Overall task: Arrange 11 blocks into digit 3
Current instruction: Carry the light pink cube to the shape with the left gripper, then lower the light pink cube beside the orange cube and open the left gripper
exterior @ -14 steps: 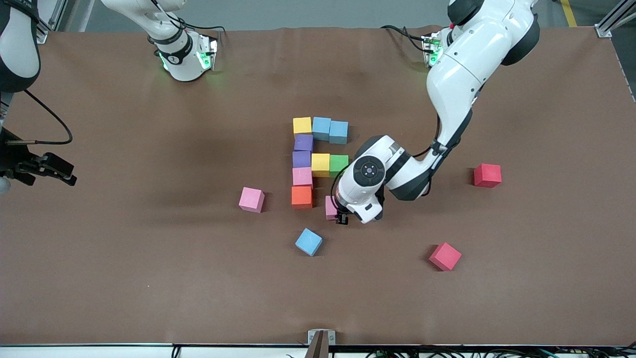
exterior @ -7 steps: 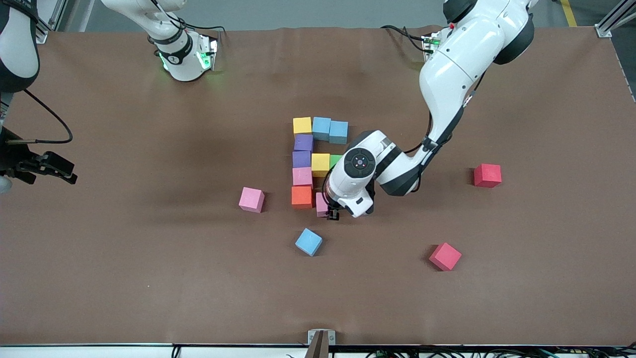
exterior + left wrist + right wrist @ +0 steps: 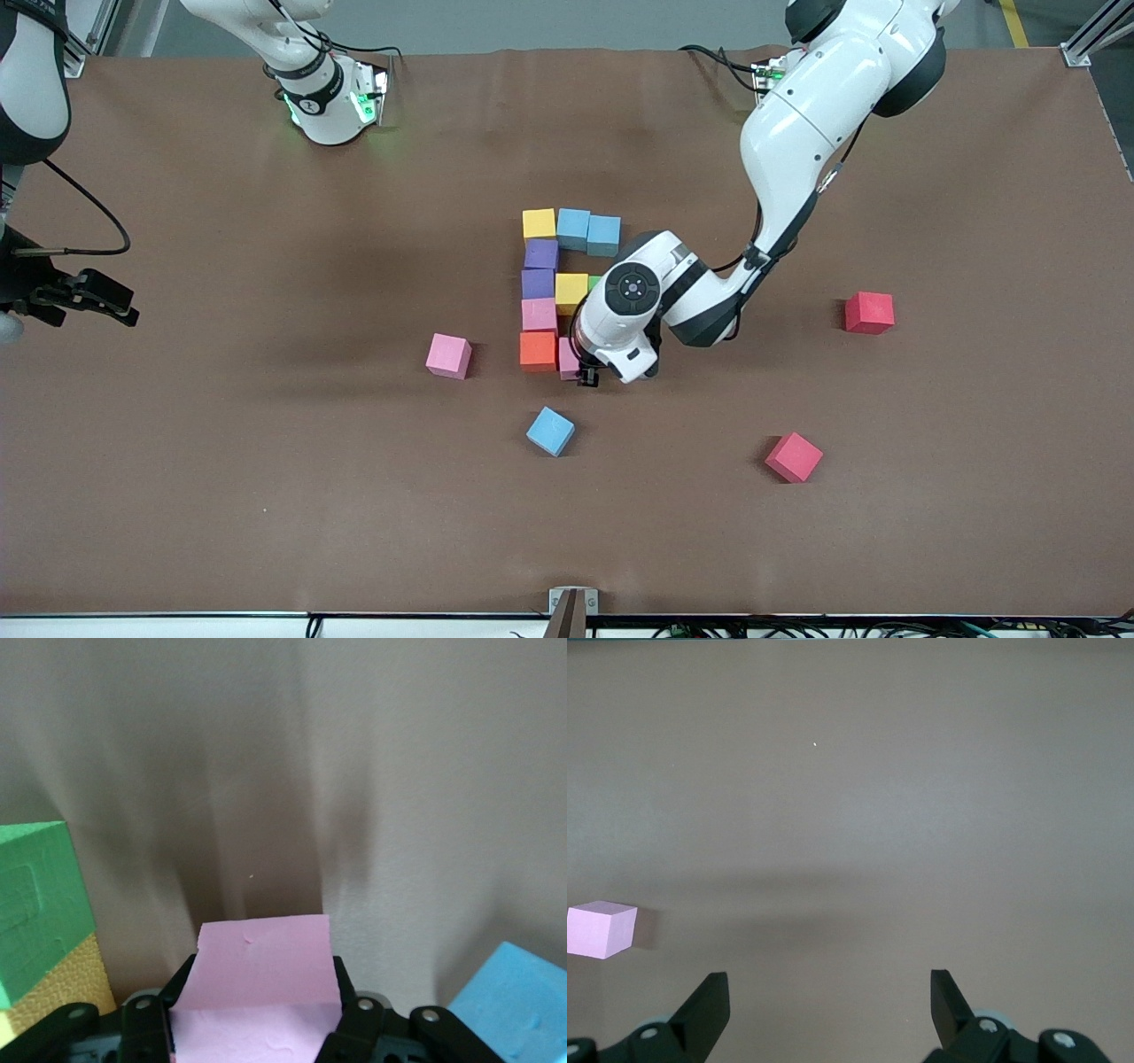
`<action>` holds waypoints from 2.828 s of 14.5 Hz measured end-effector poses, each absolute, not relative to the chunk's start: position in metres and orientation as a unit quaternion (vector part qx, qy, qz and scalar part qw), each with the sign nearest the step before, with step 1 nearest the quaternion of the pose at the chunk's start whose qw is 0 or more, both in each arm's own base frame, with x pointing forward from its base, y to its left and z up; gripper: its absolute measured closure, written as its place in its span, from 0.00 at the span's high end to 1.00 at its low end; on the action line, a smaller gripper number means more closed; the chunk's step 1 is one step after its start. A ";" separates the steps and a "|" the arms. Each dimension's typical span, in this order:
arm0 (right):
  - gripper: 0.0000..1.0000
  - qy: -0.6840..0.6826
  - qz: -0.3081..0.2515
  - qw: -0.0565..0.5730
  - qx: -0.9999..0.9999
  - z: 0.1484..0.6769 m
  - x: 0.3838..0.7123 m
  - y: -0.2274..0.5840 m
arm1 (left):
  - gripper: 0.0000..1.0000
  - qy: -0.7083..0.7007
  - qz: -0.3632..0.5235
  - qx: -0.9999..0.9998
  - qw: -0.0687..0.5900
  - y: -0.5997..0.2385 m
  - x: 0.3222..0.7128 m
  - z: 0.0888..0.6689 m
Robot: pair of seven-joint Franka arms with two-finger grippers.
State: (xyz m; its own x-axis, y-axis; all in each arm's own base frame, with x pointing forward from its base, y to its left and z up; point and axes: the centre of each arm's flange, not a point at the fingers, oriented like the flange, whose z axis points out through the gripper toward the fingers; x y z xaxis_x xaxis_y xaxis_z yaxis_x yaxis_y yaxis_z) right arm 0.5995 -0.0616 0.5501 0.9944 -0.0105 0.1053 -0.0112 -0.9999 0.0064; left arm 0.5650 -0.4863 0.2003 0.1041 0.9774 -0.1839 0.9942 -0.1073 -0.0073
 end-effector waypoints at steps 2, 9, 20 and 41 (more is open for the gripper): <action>1.00 -0.005 0.053 0.004 0.999 0.550 0.599 -0.062 | 0.59 0.666 -0.072 0.741 0.056 -0.486 0.564 0.195; 1.00 -0.005 0.053 0.003 0.999 0.552 0.599 -0.062 | 0.59 0.666 -0.073 0.741 0.052 -0.486 0.563 0.190; 1.00 -0.003 0.052 0.003 0.999 0.551 0.599 -0.061 | 0.59 0.663 -0.073 0.743 0.051 -0.490 0.559 0.189; 1.00 -0.002 0.053 0.003 0.999 0.552 0.599 -0.061 | 1.00 0.656 -0.068 0.749 0.068 -0.495 0.565 0.212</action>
